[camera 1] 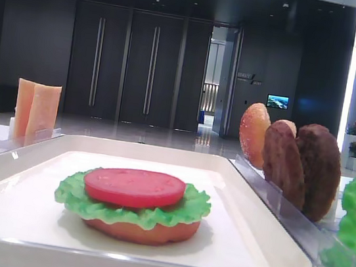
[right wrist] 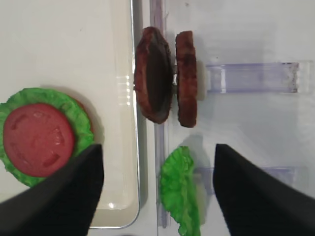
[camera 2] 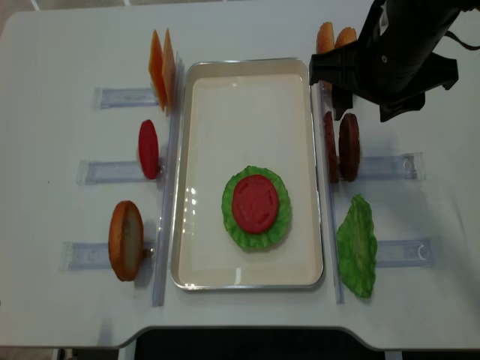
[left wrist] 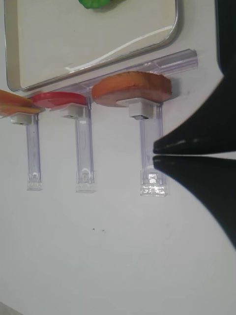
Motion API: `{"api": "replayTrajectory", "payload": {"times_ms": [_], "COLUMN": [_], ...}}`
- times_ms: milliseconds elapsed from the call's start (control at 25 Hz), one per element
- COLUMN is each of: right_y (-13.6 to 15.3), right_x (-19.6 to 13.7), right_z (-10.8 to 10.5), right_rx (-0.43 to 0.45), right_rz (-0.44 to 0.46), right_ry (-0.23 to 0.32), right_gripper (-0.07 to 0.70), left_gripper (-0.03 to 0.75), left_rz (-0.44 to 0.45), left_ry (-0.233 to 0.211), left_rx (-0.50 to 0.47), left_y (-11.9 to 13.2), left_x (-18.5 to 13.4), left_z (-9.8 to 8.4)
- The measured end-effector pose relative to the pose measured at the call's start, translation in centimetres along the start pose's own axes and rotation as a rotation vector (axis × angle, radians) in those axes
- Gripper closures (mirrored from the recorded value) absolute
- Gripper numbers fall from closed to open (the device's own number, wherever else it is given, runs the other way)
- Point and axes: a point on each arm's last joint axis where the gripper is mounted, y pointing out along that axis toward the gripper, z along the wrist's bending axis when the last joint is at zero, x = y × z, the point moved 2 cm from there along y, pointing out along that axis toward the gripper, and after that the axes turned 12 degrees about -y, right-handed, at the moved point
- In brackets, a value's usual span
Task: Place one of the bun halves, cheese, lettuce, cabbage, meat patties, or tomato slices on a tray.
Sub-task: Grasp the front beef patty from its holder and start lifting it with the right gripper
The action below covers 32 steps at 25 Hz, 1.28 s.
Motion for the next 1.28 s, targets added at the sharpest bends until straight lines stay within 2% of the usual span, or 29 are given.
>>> {"api": "replayTrajectory", "payload": {"times_ms": [280,440,640,880,1280], "right_y": [1.8,2.4,3.8,5.7,6.9], "right_x": [1.7,2.7,3.1,3.5,3.7], "right_z": [2.7,3.2,3.4,3.2,2.8], "right_rx": [0.011,0.024,0.015,-0.037,-0.091], "right_rz": [0.014,-0.007,0.004,0.030,0.048], "right_ry": [-0.028,-0.025,-0.043,-0.087,-0.113], "right_gripper": [0.176,0.176,0.176,0.176,0.176], "left_gripper": [0.722,0.722,0.722,0.722,0.722], "left_rz": [0.000,0.000,0.000,0.000,0.000], "left_ry": [0.000,0.000,0.000,0.000,0.000], "left_rx": [0.000,0.000,0.000,0.000,0.000], "left_y": [0.0,0.0,0.0,0.0,0.0], "left_x": [0.0,0.0,0.0,0.0,0.0], "left_z": [0.0,0.0,0.0,0.0,0.0]}}
